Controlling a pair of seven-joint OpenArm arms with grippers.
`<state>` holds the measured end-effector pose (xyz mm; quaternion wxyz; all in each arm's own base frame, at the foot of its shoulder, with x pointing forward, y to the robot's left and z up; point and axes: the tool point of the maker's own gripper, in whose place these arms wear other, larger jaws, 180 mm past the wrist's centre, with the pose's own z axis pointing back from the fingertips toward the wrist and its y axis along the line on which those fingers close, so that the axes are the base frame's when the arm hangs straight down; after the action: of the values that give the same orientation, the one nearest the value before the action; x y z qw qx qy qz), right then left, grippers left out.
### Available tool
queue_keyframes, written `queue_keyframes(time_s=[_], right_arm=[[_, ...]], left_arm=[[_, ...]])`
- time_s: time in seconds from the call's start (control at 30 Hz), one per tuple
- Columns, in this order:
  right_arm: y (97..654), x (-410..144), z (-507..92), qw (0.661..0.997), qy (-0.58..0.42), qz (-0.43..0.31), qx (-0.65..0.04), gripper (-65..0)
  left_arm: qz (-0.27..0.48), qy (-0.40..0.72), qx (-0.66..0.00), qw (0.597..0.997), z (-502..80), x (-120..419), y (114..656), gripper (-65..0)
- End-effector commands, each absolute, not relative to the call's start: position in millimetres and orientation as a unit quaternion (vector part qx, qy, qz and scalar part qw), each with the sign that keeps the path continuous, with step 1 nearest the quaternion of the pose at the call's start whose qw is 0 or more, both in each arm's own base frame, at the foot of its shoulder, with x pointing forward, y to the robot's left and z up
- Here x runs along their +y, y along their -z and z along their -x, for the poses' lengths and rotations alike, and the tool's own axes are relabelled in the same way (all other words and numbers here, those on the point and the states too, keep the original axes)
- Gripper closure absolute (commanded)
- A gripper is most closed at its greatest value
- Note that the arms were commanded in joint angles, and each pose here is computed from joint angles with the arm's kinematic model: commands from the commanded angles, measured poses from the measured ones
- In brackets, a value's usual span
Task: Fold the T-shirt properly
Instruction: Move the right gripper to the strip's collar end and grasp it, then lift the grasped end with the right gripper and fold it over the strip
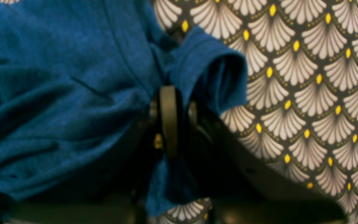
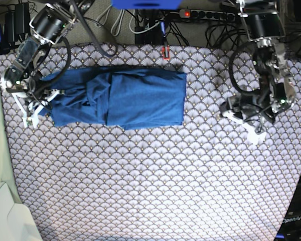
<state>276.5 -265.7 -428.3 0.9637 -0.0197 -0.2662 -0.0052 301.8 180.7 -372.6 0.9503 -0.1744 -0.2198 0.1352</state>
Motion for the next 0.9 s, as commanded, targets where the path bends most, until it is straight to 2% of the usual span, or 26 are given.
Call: queue_keyframes(time_s=[0.0, 0.23, 0.57, 0.87], right_arm=[[430.3, -264.2, -273.2, 0.967, 0.002, 0.023, -0.253, 0.0], [424.9, -264.1, -275.5, 0.965, 0.002, 0.027, -0.261, 0.0], [371.5, -261.1, -291.6, 0.941, 0.001, 0.065, -0.333, 0.0], [369.2, -228.8, -290.0, 0.944, -0.050, 0.059, -0.321, 0.0]], left_arm=[[0.168, -0.140, -0.240, 0.946, -308.3, 192.2, 360.9, -0.2], [0.149, -0.225, -0.263, 0.926, -296.9, 245.8, 356.1, -0.2], [0.121, -0.350, -0.277, 0.887, -256.1, 320.0, 351.5, -0.2], [0.101, -0.407, -0.287, 0.861, -233.3, 353.8, 349.9, -0.2]])
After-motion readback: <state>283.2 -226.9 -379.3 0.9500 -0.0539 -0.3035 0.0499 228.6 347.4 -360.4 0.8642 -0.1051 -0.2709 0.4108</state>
